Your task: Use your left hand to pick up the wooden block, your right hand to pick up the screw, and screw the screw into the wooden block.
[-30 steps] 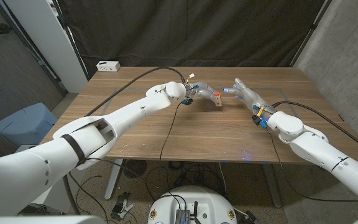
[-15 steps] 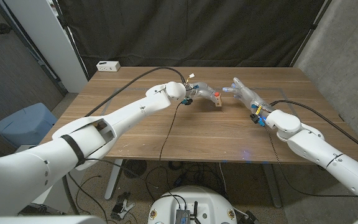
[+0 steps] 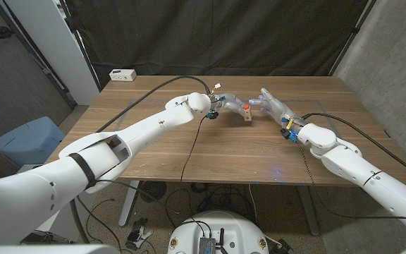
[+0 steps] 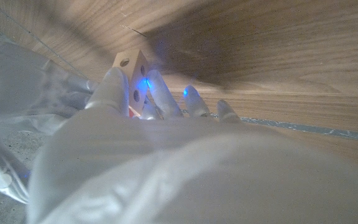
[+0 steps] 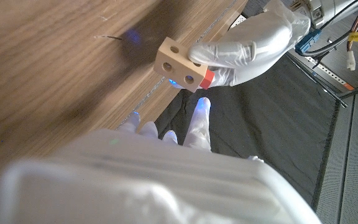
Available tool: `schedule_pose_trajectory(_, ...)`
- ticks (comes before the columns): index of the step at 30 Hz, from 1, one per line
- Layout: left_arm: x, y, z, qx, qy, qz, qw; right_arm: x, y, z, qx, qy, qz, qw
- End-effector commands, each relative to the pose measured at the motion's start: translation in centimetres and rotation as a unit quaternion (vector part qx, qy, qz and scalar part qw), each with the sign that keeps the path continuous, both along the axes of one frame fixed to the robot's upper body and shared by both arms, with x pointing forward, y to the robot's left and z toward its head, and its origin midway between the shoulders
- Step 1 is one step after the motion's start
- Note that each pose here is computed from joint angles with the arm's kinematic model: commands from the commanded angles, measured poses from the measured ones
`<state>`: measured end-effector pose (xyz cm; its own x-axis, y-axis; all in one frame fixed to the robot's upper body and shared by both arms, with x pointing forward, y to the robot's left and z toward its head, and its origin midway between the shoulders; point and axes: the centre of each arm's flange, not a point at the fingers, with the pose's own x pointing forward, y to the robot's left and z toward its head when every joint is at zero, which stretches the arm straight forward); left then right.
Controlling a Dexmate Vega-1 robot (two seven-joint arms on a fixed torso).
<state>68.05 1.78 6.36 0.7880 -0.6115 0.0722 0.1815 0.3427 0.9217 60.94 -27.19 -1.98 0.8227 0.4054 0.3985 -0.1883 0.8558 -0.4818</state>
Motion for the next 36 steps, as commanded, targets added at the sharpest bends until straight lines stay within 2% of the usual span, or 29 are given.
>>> schedule_pose_trajectory(1,0.0,0.0,0.0,0.001,0.000,-0.001,1.000,0.4,0.6,-0.2,-0.007,0.008,0.011,0.9999)
schedule_pose_trajectory(36,0.3,0.3,-0.2,-0.003,0.004,0.002,1.000,-1.0,0.9,-1.0,-0.010,0.017,0.006,0.9998)
